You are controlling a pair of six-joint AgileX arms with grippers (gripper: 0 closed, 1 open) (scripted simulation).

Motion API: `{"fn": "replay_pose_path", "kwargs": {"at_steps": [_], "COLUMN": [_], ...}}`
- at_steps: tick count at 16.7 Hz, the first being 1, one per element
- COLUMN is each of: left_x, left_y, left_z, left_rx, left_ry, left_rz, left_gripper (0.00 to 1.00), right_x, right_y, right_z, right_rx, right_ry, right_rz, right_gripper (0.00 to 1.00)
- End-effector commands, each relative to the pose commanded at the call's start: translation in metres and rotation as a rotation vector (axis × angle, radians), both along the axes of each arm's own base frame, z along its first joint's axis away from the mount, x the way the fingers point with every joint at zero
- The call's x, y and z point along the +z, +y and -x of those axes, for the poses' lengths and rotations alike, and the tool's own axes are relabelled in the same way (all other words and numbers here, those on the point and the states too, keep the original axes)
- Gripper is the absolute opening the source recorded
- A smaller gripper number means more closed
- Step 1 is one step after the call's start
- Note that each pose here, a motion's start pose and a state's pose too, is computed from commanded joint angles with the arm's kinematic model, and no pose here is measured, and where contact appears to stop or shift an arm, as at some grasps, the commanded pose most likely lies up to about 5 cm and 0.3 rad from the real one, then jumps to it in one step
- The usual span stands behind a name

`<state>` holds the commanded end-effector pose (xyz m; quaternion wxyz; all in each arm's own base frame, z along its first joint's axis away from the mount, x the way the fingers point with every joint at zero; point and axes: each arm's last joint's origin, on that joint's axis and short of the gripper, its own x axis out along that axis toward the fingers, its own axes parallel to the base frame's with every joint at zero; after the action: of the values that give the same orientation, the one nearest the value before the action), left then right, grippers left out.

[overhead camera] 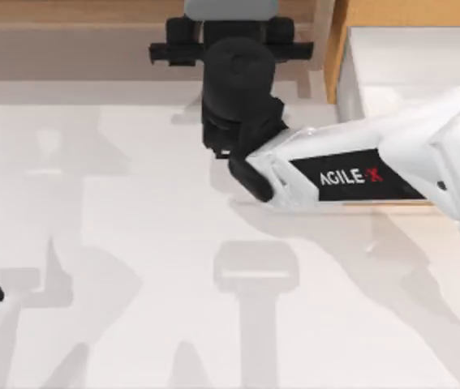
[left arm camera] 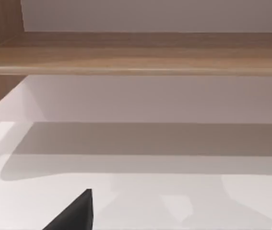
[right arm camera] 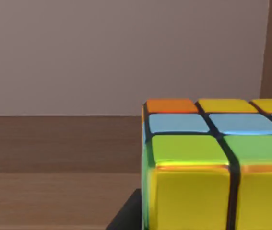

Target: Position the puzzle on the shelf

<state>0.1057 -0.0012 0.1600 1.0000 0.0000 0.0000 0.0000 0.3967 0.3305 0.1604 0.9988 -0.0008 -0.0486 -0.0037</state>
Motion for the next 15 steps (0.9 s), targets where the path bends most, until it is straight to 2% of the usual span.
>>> {"fn": "replay_pose_path", "kwargs": {"at_steps": [12,15], "left_x": [0.000,0.000], "left_y": [0.000,0.000], "left_z": [0.000,0.000], "left_rx": [0.000,0.000], "left_ry": [0.000,0.000], "left_rz": [0.000,0.000], "left_gripper": [1.00,1.00], "right_x": [0.008,0.008], "right_y": [-0.006,-0.007], "right_z": [-0.063,-0.065], "right_rx": [-0.002,-0.002], "right_ry": [-0.004,-0.003], "right_rz": [-0.002,-0.001], "right_gripper": [0.00,0.00]}}
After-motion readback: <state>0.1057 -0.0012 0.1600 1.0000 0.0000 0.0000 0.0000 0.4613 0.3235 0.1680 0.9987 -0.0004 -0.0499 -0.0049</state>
